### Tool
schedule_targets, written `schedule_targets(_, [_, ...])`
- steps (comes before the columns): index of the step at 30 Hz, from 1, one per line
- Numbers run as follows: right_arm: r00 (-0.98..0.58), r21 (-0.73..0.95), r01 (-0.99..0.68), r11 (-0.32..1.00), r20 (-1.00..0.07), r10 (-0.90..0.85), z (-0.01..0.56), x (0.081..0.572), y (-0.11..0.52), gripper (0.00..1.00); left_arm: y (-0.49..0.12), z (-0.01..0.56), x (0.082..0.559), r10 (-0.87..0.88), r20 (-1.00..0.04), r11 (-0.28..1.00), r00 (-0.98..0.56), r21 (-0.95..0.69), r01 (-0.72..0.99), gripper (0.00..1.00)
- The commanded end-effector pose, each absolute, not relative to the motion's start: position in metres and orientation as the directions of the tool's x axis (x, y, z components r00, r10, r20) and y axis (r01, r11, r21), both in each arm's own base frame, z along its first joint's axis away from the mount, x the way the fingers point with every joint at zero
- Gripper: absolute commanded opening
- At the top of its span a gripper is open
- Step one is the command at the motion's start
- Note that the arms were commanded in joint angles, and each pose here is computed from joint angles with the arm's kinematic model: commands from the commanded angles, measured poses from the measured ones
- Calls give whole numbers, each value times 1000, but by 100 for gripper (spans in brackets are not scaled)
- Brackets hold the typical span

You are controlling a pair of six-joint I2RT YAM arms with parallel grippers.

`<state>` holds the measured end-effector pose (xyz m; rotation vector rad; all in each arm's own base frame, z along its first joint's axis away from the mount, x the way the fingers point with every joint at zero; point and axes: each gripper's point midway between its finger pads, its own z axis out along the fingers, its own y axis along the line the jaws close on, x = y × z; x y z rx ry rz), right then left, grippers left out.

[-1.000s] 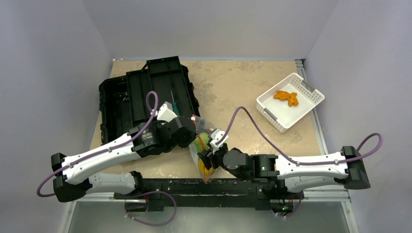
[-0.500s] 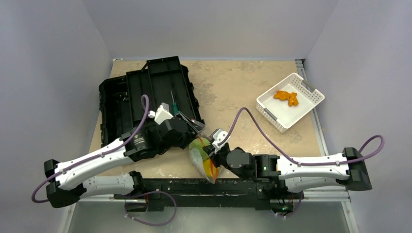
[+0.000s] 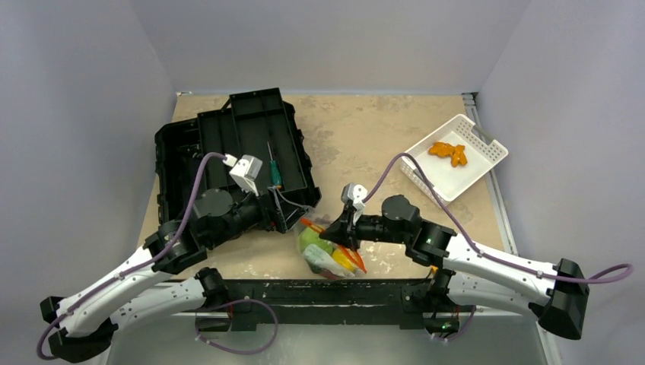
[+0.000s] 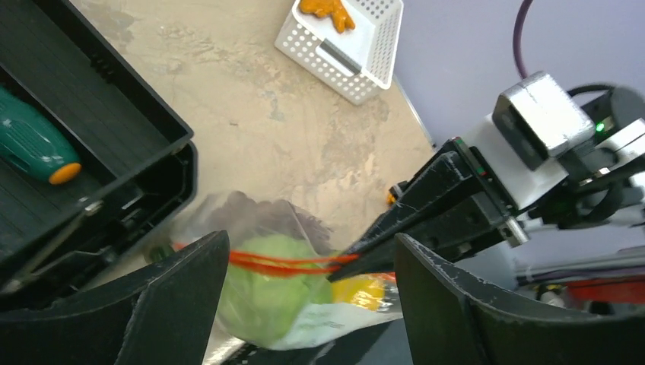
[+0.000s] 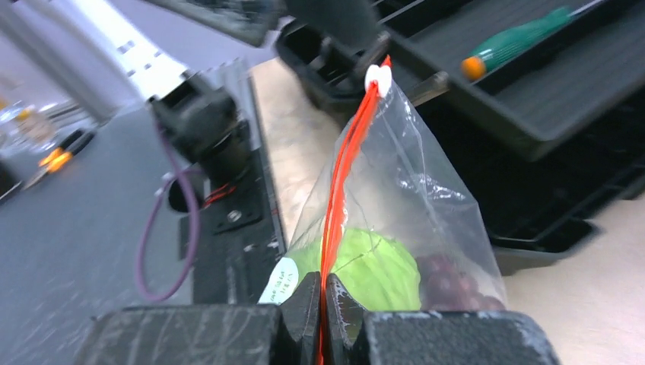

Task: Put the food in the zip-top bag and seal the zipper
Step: Adjust the zipper food storage bag at the center of the board.

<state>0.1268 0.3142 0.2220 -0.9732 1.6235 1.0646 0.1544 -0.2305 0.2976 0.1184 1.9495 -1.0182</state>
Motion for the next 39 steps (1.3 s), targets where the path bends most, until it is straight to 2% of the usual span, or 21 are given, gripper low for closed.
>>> schedule_targets(1, [-201, 200, -979, 28, -978, -53, 257, 93, 329, 0, -237, 289, 146, -93, -870, 572, -484, -444, 689, 79])
schedule_targets(5, [-223, 222, -975, 31, -974, -43, 257, 98, 326, 0, -234, 276, 147, -29, -883, 574, -468, -398, 716, 81])
schedule_targets(9, [-244, 242, -970, 40, -968, -53, 253, 104, 326, 0, -238, 271, 135, -41, -896, 497, -442, -402, 769, 81])
schedule_targets(12, [-248, 243, -967, 76, -966, -68, 249, 111, 326, 0, -240, 266, 125, -32, -889, 456, -457, -420, 785, 75])
schedule_targets(17, [-241, 229, -965, 126, -966, -90, 250, 121, 326, 0, -235, 241, 129, 17, -872, 507, -489, -414, 756, 68])
schedule_targets(20, [-229, 213, -967, 138, -968, -108, 251, 124, 326, 0, -233, 233, 133, 43, -870, 539, -491, -394, 745, 67])
schedule_targets(25, [-221, 201, -968, 148, -966, -135, 253, 127, 326, 0, -230, 250, 141, 72, -906, 555, -418, -312, 771, 73])
schedule_targets(29, [-226, 206, -968, 140, -963, -144, 255, 127, 329, 0, -233, 279, 139, 111, -940, 499, -322, -228, 836, 74])
schedule_targets(35, [-232, 213, -968, 133, -960, -158, 259, 127, 331, 0, -234, 264, 131, 307, -866, 474, -395, -220, 852, 70])
schedule_targets(39, [-228, 207, -968, 143, -962, -153, 262, 128, 330, 0, -236, 245, 125, 361, -825, 459, -435, -249, 853, 63])
